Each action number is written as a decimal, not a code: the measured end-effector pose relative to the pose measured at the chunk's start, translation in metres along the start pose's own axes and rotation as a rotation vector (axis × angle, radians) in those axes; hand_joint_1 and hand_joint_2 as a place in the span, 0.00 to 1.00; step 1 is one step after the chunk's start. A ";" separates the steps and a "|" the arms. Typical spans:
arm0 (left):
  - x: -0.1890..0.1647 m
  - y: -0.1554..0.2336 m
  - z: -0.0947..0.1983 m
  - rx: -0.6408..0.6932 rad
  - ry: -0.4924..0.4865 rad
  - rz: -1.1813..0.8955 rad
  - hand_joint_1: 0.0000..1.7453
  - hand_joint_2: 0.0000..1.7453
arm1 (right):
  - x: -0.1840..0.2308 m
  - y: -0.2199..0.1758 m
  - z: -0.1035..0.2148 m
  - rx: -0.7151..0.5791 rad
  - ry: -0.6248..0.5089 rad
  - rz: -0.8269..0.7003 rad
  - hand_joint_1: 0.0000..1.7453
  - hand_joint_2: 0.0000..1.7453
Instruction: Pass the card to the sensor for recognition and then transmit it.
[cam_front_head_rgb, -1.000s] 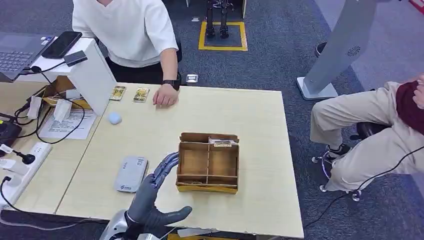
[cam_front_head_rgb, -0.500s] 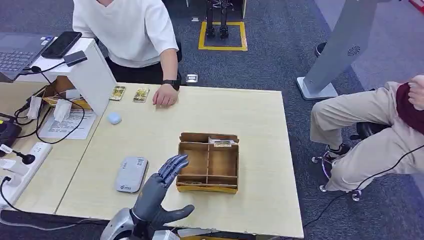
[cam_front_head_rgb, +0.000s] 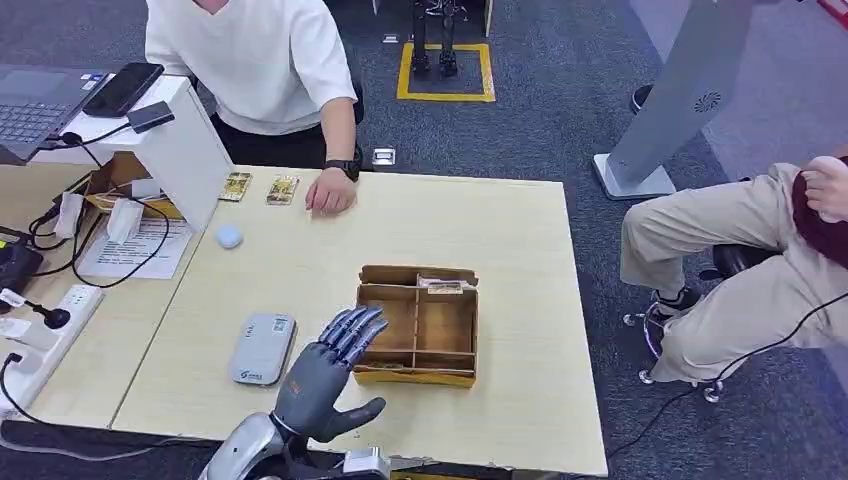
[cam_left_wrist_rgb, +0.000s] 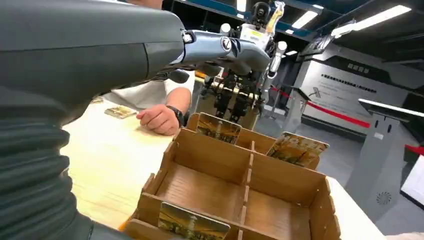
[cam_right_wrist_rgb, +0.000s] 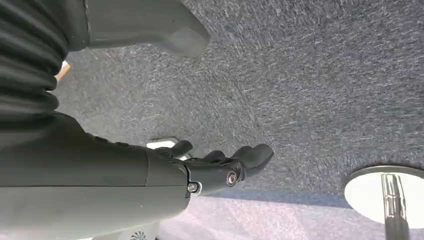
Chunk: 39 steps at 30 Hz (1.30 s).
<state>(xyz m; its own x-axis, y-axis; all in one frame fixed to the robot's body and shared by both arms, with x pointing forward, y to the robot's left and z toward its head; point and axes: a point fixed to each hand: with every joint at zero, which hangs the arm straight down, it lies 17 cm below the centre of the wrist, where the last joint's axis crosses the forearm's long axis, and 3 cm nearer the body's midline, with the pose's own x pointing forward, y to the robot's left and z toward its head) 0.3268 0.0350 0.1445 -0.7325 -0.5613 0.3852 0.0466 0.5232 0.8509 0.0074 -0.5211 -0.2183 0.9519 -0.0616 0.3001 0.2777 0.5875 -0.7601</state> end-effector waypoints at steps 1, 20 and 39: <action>0.000 -0.001 0.000 -0.003 -0.001 -0.002 0.00 1.00 | 0.000 0.000 0.000 0.000 0.003 0.000 0.00 1.00; -0.017 -0.023 0.001 -0.084 0.053 -0.142 0.00 1.00 | -0.001 0.000 0.000 0.000 0.008 -0.002 0.00 1.00; -0.039 -0.066 0.011 -0.193 0.134 -0.244 0.00 1.00 | 0.010 0.008 0.001 0.017 -0.008 0.012 0.00 1.00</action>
<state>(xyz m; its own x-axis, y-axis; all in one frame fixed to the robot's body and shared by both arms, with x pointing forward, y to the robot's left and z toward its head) 0.3447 0.0296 0.0694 -0.6430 -0.7407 0.1946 0.0184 0.2391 0.9708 0.0187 -0.5164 -0.2205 0.9542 -0.0482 0.2951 0.2636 0.6017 -0.7540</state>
